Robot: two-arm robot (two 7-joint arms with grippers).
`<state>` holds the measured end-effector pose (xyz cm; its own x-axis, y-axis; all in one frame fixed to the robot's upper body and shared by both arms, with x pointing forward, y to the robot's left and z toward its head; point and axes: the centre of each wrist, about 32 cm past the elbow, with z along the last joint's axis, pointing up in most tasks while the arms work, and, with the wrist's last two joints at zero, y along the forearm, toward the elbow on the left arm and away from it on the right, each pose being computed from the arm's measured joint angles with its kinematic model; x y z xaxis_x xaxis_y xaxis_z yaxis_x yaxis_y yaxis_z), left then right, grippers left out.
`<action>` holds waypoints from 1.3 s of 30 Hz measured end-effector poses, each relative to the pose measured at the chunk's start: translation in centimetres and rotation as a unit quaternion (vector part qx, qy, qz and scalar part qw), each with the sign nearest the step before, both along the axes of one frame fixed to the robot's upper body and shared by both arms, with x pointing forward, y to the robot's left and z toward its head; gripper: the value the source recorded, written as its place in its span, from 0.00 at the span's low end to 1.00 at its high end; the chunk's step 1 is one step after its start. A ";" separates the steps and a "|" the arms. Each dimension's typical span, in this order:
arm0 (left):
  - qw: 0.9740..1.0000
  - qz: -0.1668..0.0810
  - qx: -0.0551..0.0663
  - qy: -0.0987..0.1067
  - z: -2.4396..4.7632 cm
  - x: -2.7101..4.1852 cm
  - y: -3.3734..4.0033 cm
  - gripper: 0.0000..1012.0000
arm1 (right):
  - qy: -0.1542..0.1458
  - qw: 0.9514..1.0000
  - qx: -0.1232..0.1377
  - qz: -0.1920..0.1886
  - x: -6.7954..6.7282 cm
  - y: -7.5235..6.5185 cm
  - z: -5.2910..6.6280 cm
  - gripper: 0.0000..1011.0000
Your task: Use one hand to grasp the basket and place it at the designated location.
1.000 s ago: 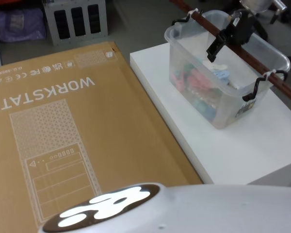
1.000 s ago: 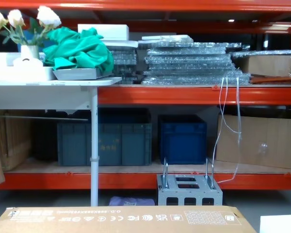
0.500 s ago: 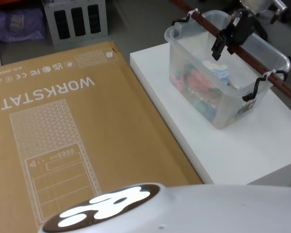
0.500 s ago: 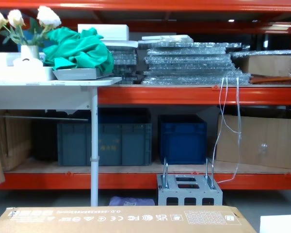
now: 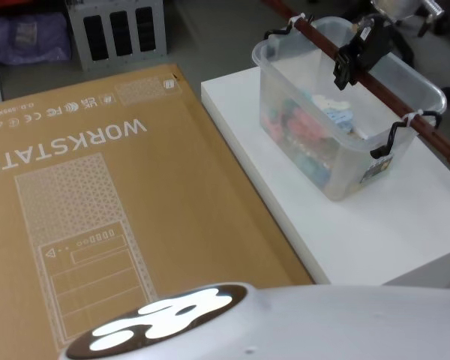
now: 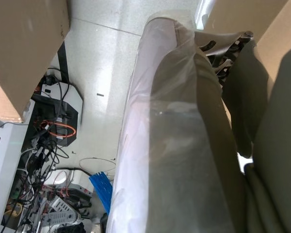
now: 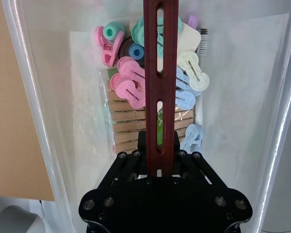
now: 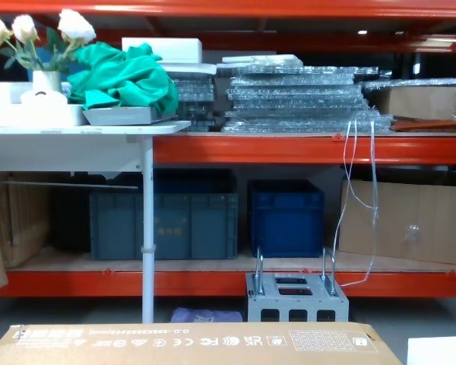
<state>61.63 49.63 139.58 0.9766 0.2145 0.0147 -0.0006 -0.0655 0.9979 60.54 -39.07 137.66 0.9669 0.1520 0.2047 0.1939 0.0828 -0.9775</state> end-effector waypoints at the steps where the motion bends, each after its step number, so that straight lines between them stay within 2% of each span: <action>1: 1.000 0.000 0.000 0.000 0.00 0.00 0.00 0.00 | 0.000 1.000 0.000 0.000 0.0 0.0 0.0 0.22; 15: 1.000 0.000 0.000 0.000 0.00 0.00 0.00 0.00 | -0.002 1.000 -0.003 -0.003 -0.4 0.3 0.3 0.22; 21: 1.000 0.000 0.000 0.000 0.00 0.00 0.00 0.00 | -0.007 1.000 -0.004 -0.008 -0.9 0.5 1.2 0.22; 28: 1.000 0.000 0.000 0.000 0.00 0.00 -0.01 0.00 | -0.028 1.000 -0.007 -0.011 -2.0 0.8 3.0 0.22; 39: 1.000 0.000 0.000 0.000 0.00 0.00 0.00 0.00 | -0.054 0.998 -0.013 -0.014 -3.1 1.1 5.1 0.22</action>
<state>61.63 49.64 139.57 0.9766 0.2146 0.0147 -0.0006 -0.0655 0.9978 57.46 -37.93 142.81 0.9434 0.1310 0.3048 0.3006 0.0514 -0.9524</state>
